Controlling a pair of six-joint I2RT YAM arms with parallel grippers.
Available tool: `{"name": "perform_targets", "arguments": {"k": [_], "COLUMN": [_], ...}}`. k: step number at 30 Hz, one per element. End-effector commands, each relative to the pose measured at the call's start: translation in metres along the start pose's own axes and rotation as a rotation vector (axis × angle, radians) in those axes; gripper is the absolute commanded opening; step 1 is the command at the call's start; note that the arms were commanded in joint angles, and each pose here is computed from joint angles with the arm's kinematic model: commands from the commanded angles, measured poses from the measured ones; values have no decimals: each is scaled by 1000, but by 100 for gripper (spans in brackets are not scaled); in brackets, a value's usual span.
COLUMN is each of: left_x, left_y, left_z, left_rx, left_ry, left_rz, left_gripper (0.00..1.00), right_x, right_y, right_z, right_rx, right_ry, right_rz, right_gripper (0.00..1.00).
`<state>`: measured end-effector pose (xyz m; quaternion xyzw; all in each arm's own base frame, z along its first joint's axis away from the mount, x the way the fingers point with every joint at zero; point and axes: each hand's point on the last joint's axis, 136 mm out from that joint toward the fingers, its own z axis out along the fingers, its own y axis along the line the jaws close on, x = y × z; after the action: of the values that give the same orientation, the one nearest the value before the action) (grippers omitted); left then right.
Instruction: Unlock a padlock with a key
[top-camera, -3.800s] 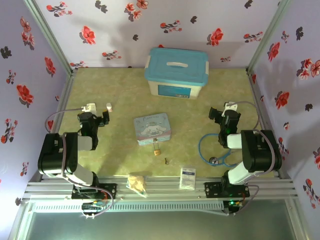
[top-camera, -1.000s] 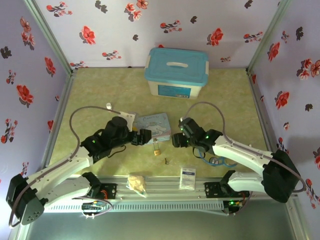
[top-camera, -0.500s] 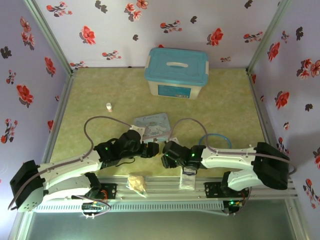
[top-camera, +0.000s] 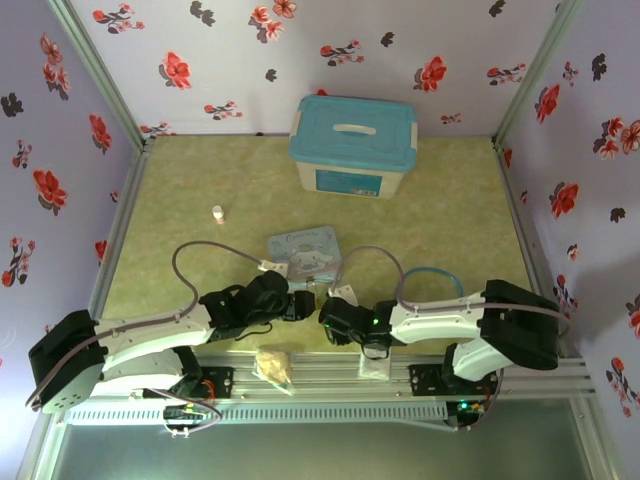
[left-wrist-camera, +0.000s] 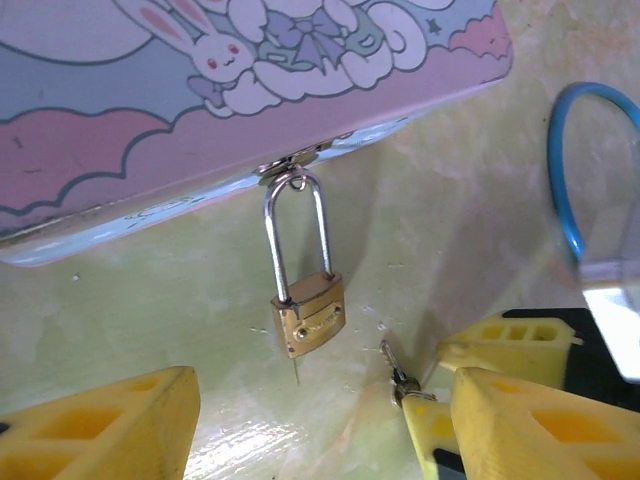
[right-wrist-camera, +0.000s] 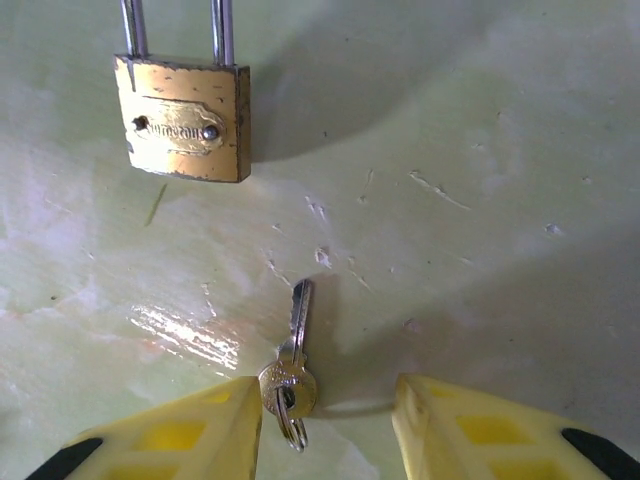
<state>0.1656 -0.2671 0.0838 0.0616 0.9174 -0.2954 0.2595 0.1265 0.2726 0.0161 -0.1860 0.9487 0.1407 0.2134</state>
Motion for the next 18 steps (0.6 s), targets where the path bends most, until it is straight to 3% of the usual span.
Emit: {"name": "perform_targets", "arguments": {"k": [1,12,18], "left_x": [-3,-1,-7], "left_y": [2,4,4], "left_z": [2,7,6], "left_rx": [-5,-3,6], "left_ry": [-36,-35,-75], "left_rz": [-20,-31,-54], "left_gripper": [67,69,69], "right_x": [1,17,23], "right_y": [-6,-3,-1], "right_z": [7,15,23], "right_rx": [23,80,27], "right_ry": [-24,48,54], "right_rz": [36,-47,-23], "right_gripper": [40,35,17]}}
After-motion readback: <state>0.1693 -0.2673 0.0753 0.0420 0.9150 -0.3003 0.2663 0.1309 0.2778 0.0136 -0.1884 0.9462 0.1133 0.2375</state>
